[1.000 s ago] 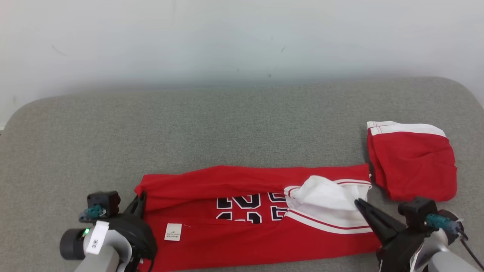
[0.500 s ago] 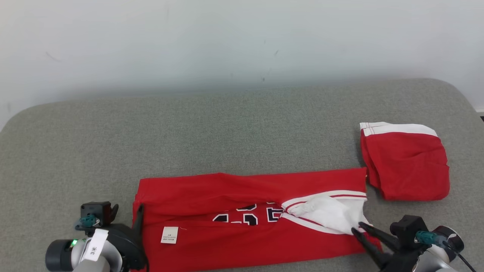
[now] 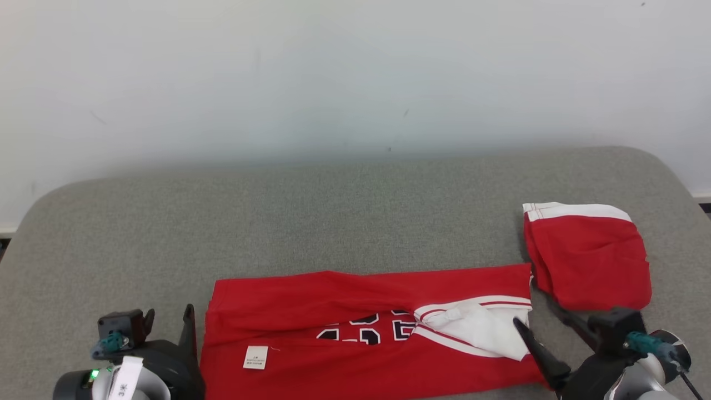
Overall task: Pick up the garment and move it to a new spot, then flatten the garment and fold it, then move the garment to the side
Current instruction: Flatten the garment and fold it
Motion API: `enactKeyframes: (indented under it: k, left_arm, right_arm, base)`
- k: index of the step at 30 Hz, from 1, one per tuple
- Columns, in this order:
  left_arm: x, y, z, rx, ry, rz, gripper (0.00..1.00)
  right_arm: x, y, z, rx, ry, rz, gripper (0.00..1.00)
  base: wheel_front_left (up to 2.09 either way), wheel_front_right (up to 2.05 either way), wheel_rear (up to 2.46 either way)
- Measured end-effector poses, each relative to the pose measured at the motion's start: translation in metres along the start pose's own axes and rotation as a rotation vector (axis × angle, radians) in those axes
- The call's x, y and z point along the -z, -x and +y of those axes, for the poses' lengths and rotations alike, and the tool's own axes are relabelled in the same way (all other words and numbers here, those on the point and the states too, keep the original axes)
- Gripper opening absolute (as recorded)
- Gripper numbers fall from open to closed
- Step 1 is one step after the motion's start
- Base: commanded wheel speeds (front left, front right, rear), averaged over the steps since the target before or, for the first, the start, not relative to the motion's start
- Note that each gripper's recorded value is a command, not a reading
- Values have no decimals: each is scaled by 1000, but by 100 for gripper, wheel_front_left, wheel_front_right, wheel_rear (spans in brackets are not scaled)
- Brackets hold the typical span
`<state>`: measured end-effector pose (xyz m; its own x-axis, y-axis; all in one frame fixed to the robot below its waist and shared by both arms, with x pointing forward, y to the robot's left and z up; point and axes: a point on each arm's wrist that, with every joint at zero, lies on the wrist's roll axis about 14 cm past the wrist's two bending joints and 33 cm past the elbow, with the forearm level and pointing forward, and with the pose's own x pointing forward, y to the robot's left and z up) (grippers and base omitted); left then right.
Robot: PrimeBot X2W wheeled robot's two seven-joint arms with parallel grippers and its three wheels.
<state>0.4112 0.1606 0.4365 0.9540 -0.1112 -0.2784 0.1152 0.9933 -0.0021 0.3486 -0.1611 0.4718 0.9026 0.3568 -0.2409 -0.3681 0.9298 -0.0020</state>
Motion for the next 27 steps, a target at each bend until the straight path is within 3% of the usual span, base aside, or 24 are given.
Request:
enactKeyframes:
  k: [7,18,27]
  left_arm:
    - [-25,17,-25,64,57,-118,100]
    - [-25,44,-47,128,93,-173,100]
    - [-28,48,-53,145,84,-191,100]
  right_arm:
    - [-31,11,-9,147,-180,-175,100]
    - [-40,40,-26,282,-278,-293,100]
    - [-26,58,-47,380,-344,-294,100]
  base:
    - [0,0,0]
    - [0,0,0]
    - [0,0,0]
